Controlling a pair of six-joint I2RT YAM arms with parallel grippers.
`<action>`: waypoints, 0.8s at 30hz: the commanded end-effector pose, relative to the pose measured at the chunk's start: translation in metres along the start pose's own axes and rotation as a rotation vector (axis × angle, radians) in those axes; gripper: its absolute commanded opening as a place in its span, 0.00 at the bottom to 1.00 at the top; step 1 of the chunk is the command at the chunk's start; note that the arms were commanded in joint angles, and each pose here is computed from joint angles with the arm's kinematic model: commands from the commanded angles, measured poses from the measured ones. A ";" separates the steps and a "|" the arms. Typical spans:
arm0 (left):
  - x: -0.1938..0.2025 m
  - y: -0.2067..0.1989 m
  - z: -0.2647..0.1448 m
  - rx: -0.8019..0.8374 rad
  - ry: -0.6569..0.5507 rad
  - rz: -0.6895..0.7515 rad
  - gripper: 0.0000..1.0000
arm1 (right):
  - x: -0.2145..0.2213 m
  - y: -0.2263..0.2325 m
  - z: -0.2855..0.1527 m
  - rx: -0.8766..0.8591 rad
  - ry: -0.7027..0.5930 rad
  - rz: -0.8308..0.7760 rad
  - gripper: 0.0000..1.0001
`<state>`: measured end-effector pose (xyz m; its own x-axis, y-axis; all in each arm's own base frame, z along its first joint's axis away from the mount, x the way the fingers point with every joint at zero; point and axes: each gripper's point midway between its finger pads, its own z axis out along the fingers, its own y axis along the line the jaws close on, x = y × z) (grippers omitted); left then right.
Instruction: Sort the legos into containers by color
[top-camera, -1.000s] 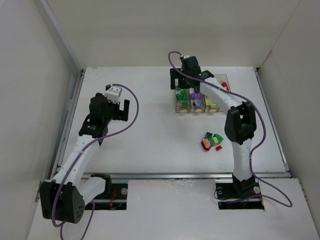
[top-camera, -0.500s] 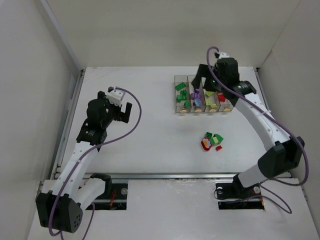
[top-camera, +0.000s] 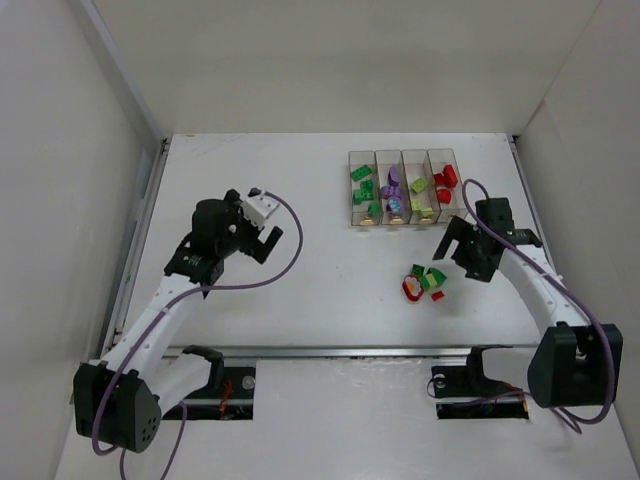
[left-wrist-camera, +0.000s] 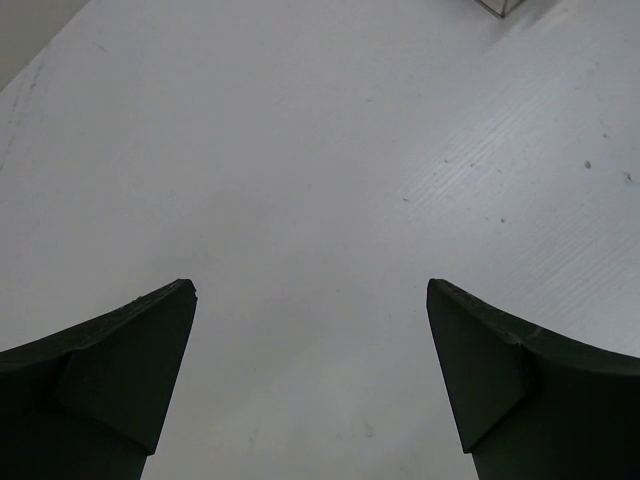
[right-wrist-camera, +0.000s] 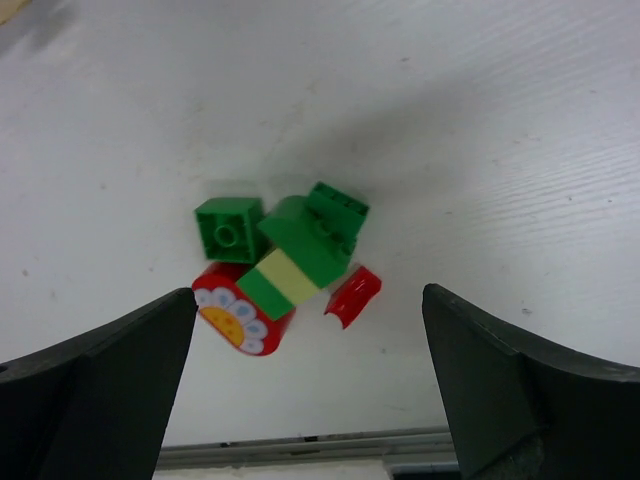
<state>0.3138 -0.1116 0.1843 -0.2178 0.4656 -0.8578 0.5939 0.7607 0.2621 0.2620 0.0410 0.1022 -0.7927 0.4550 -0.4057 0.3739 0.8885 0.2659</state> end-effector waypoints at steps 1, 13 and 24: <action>-0.014 -0.009 0.000 0.064 -0.024 0.065 1.00 | -0.004 0.000 0.017 -0.056 -0.008 0.119 1.00; -0.013 -0.015 -0.004 0.083 -0.007 0.031 1.00 | -0.010 0.009 0.057 -0.096 -0.009 0.374 0.95; -0.009 -0.013 -0.005 0.070 0.009 0.029 1.00 | 0.007 0.006 0.076 -0.098 0.037 0.433 0.78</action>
<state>0.2990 -0.1212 0.1627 -0.2690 0.5068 -0.8190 0.6660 0.7122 0.2220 0.2855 0.0526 0.0348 -0.6129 0.7623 -0.2079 0.6316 0.6307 0.4508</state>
